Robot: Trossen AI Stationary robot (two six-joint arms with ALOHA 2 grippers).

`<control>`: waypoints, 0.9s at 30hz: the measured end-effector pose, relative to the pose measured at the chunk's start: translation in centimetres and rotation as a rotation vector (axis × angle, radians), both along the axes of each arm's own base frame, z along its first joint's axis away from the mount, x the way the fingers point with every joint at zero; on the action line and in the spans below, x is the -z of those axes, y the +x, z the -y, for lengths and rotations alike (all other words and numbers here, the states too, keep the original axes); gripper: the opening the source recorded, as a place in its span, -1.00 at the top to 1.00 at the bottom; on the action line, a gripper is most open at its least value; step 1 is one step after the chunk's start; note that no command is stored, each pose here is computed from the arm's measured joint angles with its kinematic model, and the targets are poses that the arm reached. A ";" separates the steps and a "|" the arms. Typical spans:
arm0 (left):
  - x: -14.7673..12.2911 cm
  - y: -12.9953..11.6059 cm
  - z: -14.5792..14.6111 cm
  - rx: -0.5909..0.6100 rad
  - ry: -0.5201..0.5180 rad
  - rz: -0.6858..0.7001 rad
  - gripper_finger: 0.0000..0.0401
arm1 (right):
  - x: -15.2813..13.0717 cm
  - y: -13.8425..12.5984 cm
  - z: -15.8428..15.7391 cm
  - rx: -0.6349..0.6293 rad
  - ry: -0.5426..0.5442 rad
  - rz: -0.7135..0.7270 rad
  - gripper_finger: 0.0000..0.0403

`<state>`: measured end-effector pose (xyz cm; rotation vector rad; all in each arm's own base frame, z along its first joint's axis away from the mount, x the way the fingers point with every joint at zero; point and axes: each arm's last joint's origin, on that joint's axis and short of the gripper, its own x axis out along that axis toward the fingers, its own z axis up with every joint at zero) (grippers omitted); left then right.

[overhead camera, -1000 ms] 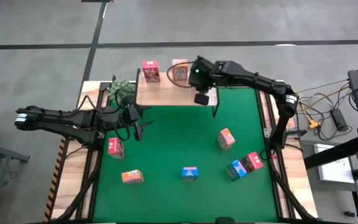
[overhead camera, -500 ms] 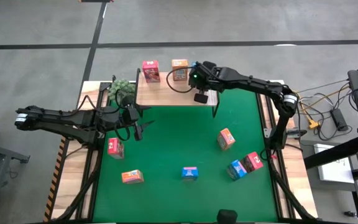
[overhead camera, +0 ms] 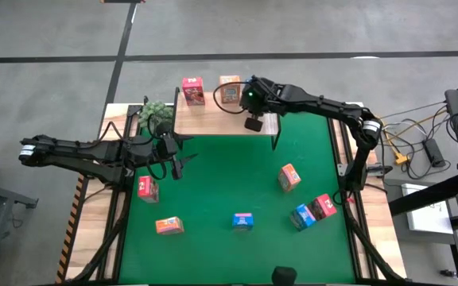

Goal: Stack cereal on shelf
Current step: Put the top middle blue cereal box on the shelf

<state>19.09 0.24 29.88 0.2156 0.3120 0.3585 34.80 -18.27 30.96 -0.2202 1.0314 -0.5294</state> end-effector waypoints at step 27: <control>0.0 0.0 0.0 -0.001 0.000 0.000 -0.24 | -0.1 -0.2 1.3 0.015 -0.040 0.031 0.94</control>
